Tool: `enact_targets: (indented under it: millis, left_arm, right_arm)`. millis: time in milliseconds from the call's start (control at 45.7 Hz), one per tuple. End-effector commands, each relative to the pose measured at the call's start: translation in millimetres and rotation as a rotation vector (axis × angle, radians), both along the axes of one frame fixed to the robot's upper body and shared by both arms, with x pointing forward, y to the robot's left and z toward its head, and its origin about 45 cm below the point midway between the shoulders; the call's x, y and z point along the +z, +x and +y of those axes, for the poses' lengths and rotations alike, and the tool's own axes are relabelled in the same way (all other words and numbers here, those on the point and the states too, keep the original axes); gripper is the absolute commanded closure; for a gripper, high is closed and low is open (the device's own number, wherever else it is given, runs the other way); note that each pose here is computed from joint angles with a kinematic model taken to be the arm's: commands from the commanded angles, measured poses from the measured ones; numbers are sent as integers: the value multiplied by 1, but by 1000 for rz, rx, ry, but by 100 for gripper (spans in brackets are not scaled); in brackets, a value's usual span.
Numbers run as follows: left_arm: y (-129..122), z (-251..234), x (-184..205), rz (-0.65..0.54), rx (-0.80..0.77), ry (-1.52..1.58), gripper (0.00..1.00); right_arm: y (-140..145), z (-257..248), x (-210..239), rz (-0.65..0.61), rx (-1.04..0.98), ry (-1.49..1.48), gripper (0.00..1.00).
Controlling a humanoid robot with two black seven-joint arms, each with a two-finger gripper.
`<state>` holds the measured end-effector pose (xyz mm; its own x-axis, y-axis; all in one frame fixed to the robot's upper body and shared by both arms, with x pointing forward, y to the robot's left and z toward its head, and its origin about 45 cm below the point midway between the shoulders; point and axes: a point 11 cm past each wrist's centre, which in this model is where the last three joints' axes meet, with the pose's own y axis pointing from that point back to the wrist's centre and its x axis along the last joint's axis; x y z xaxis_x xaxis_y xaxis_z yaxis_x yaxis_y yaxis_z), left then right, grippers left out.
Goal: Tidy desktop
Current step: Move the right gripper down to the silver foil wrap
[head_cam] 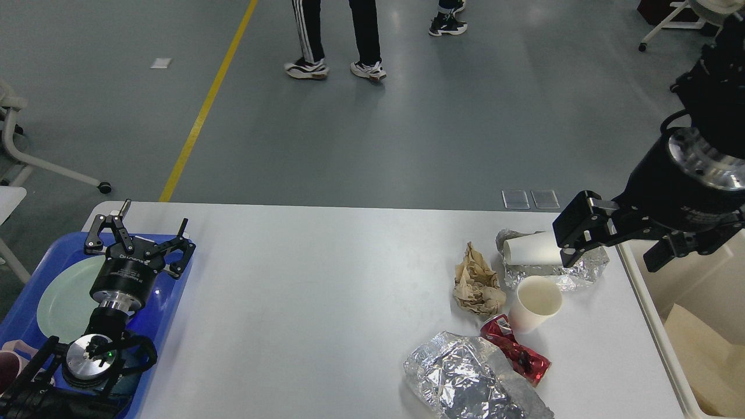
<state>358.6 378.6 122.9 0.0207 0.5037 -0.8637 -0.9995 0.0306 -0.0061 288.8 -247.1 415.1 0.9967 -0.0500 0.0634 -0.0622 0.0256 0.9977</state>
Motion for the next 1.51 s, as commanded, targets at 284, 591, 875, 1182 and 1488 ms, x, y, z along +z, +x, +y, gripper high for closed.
enact_targets:
  millis: [284, 591, 875, 1182, 1488]
  left_arm:
    - [0, 0, 0, 0, -3, 1, 3]
    - [0, 0, 0, 0, -3, 1, 3]
    - [0, 0, 0, -1, -1, 1, 3]
    - [0, 0, 0, 0, -2, 1, 3]
    - [0, 0, 0, -1, -1, 1, 3]
  right_arm:
    - [2, 2, -28, 38, -9, 19, 2]
    - [-7, -2, -85, 150, -39, 32, 2]
    - [-29, -1, -175, 227, -59, 33, 3]
    - [-48, -34, -266, 193, -42, -101, 5]
    - [-52, -12, -268, 210, 12, -67, 5]
